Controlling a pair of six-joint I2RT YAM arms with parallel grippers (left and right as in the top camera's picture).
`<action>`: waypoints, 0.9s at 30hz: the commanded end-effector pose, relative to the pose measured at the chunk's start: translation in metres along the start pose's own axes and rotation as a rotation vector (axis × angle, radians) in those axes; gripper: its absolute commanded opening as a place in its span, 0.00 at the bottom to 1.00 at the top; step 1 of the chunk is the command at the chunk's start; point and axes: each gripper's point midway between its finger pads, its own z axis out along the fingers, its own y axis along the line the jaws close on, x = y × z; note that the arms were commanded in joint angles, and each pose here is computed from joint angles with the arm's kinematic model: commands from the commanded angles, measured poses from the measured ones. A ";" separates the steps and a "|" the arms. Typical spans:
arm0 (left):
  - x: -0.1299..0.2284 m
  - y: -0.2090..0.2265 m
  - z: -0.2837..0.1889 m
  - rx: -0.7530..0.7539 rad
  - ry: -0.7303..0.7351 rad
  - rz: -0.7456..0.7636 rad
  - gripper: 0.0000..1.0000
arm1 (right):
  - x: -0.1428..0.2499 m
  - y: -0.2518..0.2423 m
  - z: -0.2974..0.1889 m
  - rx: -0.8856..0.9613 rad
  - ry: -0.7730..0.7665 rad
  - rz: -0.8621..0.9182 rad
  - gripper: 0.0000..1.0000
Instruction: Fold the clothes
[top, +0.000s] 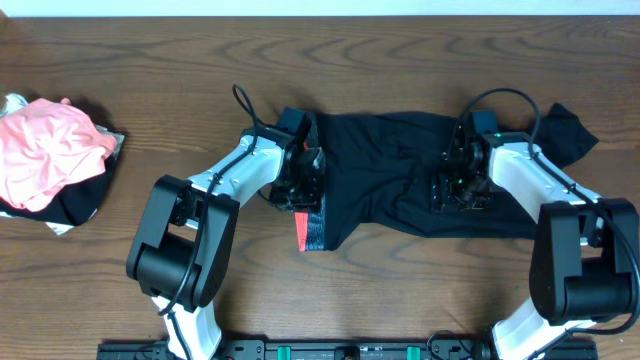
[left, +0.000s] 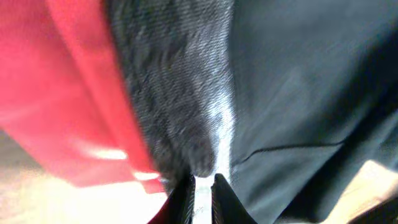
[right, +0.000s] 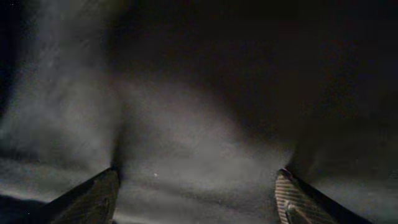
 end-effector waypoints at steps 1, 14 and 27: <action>0.005 0.023 0.002 -0.123 0.015 -0.009 0.12 | 0.009 -0.030 0.014 0.064 0.016 0.082 0.82; 0.021 0.042 -0.002 -0.226 0.072 -0.036 0.12 | 0.016 -0.071 0.016 0.060 0.024 0.225 0.85; 0.025 0.063 -0.012 -0.320 0.079 -0.056 0.06 | 0.018 -0.066 0.010 0.016 0.028 0.237 0.89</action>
